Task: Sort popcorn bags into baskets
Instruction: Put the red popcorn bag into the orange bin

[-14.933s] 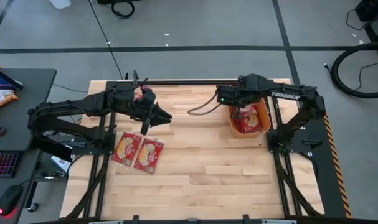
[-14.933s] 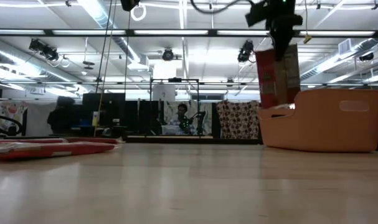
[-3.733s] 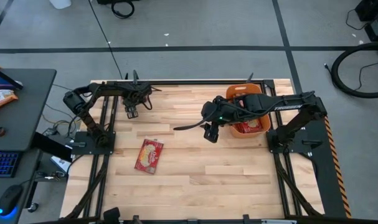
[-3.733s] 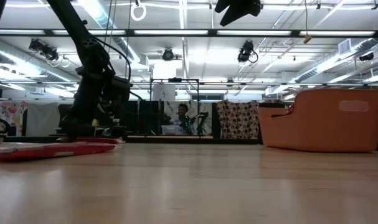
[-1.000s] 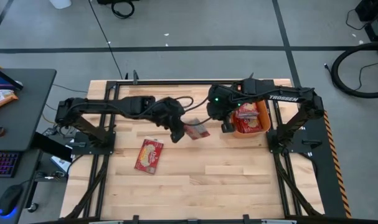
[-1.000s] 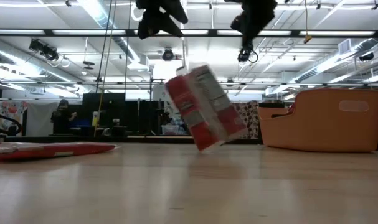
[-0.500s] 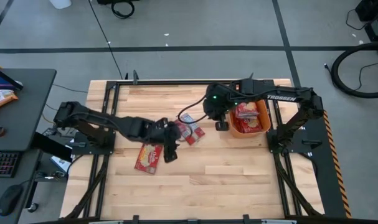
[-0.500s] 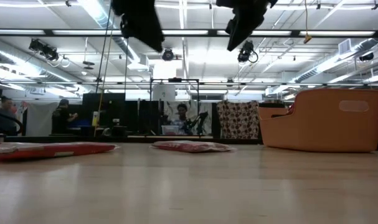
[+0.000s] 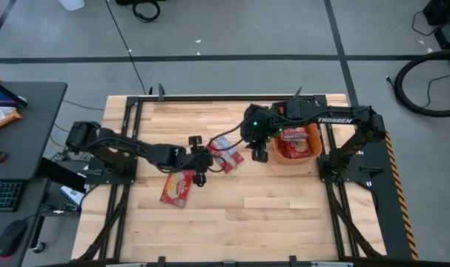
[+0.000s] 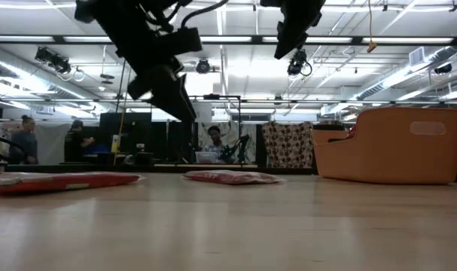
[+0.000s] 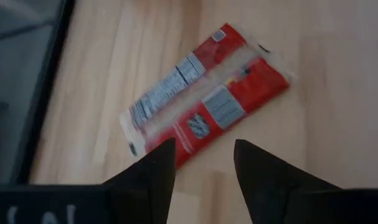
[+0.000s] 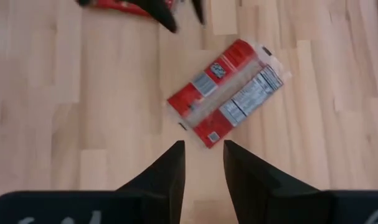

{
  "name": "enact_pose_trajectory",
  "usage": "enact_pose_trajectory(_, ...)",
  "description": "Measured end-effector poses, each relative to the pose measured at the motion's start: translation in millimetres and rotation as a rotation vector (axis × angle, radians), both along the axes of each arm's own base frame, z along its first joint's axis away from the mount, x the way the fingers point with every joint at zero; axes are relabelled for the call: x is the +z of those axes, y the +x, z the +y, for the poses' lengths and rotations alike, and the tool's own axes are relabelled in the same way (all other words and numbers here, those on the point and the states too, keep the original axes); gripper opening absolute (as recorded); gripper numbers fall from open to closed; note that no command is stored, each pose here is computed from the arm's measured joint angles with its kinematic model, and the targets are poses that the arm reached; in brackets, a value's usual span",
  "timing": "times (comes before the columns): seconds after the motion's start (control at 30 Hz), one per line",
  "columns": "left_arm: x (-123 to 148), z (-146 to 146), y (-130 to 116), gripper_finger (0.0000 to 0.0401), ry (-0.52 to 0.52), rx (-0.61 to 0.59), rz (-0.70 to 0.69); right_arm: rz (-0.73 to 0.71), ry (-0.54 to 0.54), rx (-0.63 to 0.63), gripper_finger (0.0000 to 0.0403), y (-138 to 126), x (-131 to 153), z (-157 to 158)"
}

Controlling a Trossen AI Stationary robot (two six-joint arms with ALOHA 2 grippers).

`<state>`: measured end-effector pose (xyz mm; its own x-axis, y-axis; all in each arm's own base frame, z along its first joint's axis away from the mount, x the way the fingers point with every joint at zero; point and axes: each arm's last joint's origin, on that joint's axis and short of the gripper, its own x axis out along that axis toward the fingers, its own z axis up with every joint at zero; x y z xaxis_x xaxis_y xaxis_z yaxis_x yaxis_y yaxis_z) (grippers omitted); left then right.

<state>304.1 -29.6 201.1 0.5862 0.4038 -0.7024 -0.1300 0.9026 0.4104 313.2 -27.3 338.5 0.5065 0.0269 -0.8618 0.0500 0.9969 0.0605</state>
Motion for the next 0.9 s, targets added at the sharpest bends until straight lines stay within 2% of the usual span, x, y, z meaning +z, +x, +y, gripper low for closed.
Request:
enact_pose_trajectory(0.1,-8,12,2,0.0182,0.034,-0.043,0.030,0.002,0.022,-0.012,0.0114,1,0,10)
enact_pose_trajectory(0.3,-19,40,19,0.0198,-0.002,-0.163,0.145,0.004,0.062,-0.025,0.0114,1,0,27)
enact_pose_trajectory(0.5,-32,62,34,0.0199,0.055,-0.293,0.250,0.019,0.095,-0.100,0.0114,0,0,35)
enact_pose_trajectory(0.77,-54,74,35,0.0199,0.164,-0.483,0.418,0.035,0.149,-0.191,0.0114,-2,0,41)
enact_pose_trajectory(0.9,-68,80,37,0.0199,0.195,-0.545,0.481,0.009,0.141,-0.224,0.0114,0,1,43)
